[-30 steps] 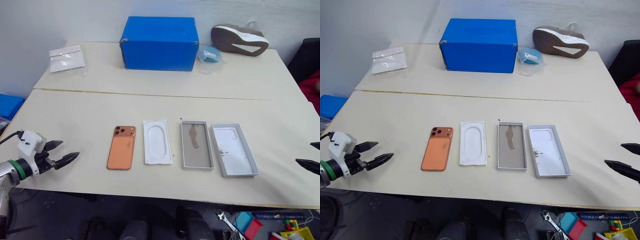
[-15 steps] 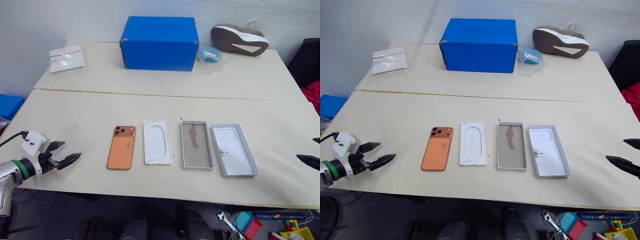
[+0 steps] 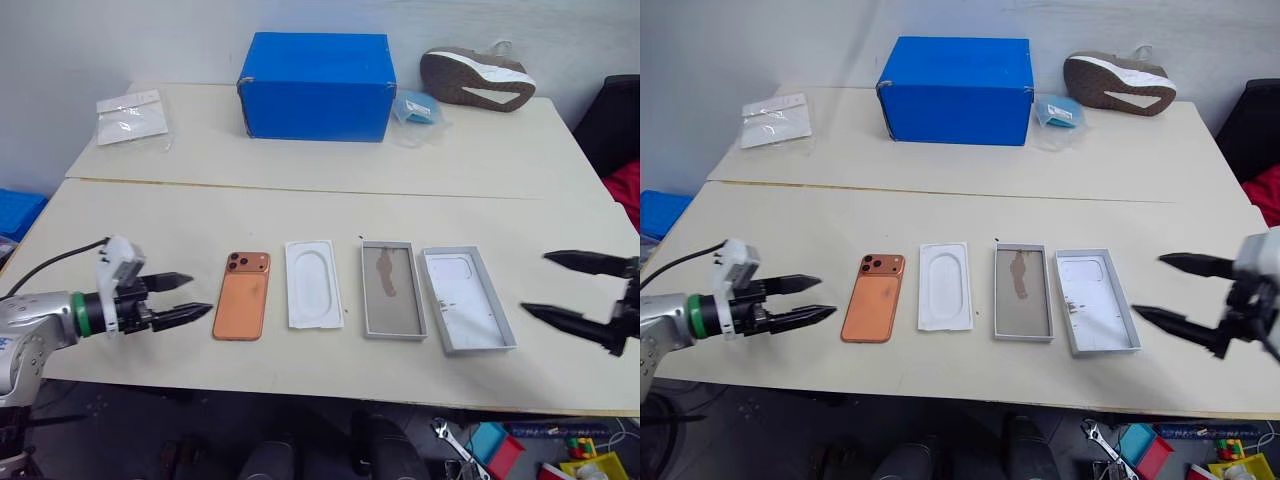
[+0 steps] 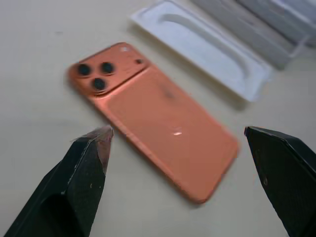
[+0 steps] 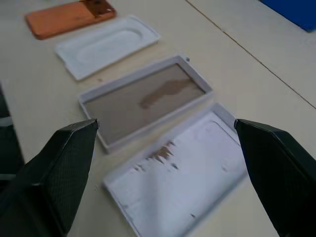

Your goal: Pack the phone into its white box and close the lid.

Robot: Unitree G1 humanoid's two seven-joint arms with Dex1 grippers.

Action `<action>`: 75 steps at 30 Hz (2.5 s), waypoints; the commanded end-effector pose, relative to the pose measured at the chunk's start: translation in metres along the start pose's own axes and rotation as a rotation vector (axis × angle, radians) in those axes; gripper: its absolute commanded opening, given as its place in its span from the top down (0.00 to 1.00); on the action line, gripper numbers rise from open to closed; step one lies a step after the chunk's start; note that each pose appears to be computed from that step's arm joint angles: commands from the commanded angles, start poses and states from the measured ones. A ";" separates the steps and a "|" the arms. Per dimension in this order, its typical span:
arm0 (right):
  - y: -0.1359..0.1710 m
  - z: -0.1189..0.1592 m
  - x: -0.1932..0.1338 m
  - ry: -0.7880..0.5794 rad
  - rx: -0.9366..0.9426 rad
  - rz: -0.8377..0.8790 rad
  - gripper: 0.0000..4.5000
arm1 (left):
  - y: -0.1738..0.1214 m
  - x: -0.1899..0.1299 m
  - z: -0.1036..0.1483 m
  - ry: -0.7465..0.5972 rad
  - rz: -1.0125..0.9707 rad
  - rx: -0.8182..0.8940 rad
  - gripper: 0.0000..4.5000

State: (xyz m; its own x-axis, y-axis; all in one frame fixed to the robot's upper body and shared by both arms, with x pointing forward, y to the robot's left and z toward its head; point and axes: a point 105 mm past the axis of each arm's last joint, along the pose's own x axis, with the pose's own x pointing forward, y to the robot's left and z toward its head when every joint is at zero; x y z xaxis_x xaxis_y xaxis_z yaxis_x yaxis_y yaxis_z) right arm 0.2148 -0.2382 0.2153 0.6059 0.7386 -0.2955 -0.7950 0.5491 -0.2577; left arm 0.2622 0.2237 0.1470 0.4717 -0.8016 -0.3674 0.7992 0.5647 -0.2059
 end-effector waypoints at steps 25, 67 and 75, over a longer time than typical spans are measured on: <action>0.073 0.000 0.061 -0.057 -0.176 0.164 0.00 | -0.034 0.114 -0.002 0.241 -0.114 -0.510 0.09; 0.065 -0.027 0.076 0.046 -0.197 0.170 0.00 | -0.021 0.078 0.038 0.124 -0.268 -0.614 1.00; 0.052 -0.055 0.111 0.127 -0.243 0.253 0.21 | -0.031 0.064 0.038 0.154 -0.326 -0.592 1.00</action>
State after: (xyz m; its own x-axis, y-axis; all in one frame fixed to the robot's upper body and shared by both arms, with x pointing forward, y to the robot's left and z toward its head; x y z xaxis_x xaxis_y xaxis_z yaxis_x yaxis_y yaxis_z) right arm 0.2413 -0.1521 0.1191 0.4150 0.7711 -0.4829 -0.8998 0.2694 -0.3432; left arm 0.2867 0.1507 0.1562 0.1743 -0.9253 -0.3369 0.4978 0.3780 -0.7806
